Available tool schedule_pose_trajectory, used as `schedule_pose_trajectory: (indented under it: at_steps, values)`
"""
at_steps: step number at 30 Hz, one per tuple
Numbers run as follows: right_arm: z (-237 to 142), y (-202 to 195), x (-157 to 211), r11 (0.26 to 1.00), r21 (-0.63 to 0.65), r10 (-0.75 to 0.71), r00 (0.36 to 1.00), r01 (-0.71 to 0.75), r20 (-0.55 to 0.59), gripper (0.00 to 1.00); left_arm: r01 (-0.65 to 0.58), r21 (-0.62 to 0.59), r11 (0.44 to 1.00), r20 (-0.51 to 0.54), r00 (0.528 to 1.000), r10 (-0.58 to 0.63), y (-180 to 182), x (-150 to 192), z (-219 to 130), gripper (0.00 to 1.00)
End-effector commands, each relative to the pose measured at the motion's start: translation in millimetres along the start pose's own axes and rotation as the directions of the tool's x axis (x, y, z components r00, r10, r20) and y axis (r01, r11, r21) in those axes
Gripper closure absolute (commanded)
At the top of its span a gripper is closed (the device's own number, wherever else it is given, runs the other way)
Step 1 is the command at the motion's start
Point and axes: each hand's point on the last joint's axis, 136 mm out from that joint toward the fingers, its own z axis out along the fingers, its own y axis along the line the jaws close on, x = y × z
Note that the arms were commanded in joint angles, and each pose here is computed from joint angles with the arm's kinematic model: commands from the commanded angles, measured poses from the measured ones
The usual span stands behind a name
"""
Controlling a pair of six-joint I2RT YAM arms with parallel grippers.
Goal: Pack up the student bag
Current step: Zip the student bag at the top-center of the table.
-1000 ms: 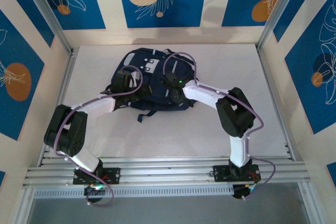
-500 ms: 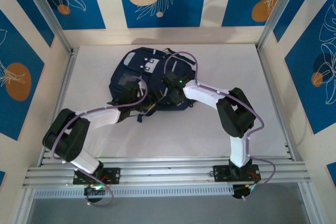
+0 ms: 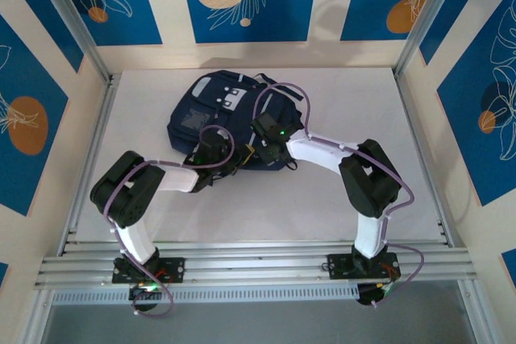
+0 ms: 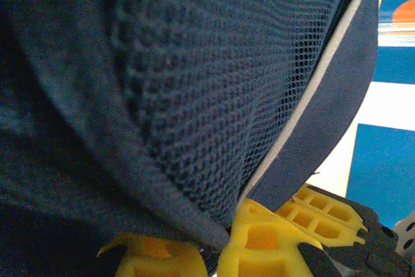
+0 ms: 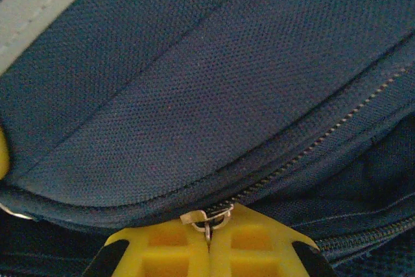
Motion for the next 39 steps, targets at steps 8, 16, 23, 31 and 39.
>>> schedule_pose_trajectory:
  at_steps: [8,16,23,31,39]
  values:
    - [9,-96,-5,0.98,0.148,0.13,0.992,-0.129,0.006,1.0,-0.049,-0.15,0.988,-0.051,0.998,0.042,46,6,-41,1.0]
    - [13,-121,2,0.967,0.192,0.175,0.984,-0.169,-0.017,1.0,-0.146,-0.26,0.954,-0.091,0.988,0.126,60,-21,-94,1.0]
    - [7,-101,31,0.972,0.159,0.187,0.979,-0.173,-0.077,1.0,-0.178,-0.286,0.941,0.011,0.982,0.189,53,-83,-119,1.0]
    - [-19,-34,62,0.993,0.041,0.113,0.984,-0.108,-0.14,1.0,-0.161,-0.307,0.938,0.175,0.959,0.221,49,-157,-120,1.0]
    - [-39,53,37,0.99,-0.132,0.035,0.996,-0.045,-0.077,1.0,-0.161,-0.275,0.948,0.186,0.959,0.216,28,-195,-93,0.87]
